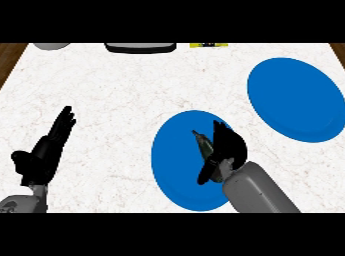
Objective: Pick the eggplant from the plate and place it in the plate
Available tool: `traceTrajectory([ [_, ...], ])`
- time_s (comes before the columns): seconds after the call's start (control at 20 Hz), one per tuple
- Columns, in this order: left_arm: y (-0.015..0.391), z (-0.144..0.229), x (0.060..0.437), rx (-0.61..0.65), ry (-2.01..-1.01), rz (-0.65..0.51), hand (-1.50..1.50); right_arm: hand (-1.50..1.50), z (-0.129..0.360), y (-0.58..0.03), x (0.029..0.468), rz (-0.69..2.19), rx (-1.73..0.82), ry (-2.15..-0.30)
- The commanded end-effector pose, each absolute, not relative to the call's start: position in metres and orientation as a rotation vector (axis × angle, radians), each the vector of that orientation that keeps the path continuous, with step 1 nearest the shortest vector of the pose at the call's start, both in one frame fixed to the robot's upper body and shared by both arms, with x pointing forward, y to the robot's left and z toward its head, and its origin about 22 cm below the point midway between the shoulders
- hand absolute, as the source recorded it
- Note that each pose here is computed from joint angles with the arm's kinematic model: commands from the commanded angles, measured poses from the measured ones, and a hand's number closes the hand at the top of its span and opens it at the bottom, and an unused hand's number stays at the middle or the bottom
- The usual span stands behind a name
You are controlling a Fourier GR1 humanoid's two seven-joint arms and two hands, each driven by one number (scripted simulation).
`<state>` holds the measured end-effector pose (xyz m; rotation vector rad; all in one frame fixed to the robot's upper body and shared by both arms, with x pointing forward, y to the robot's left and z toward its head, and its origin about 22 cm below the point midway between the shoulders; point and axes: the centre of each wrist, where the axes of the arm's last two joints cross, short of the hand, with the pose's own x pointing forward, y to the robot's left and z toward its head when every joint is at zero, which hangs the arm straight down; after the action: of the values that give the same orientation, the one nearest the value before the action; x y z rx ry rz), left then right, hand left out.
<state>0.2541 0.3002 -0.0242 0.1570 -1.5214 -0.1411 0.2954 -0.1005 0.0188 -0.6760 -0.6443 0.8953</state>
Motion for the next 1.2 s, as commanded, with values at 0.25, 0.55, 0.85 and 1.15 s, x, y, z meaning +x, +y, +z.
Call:
traceTrajectory([
  [0.25, 0.301, -0.031, 0.249, 0.156, -1.527, -0.140, 0.00, 1.50, -0.002, -0.094, 0.300, 0.954, -0.599, -0.606],
  [0.55, 0.297, -0.013, 0.259, 0.138, -1.516, -0.142, 0.00, 1.50, -0.021, -0.092, 0.288, 0.968, -0.607, -0.654],
  [0.85, 0.313, -0.028, 0.241, 0.211, -1.501, -0.103, 0.00, 1.50, -0.018, -0.167, 0.276, 0.580, -0.949, -0.592],
  [1.15, 0.329, -0.033, 0.225, 0.261, -1.474, -0.053, 0.00, 1.50, -0.014, -0.285, 0.247, 0.143, -1.337, -0.486],
])
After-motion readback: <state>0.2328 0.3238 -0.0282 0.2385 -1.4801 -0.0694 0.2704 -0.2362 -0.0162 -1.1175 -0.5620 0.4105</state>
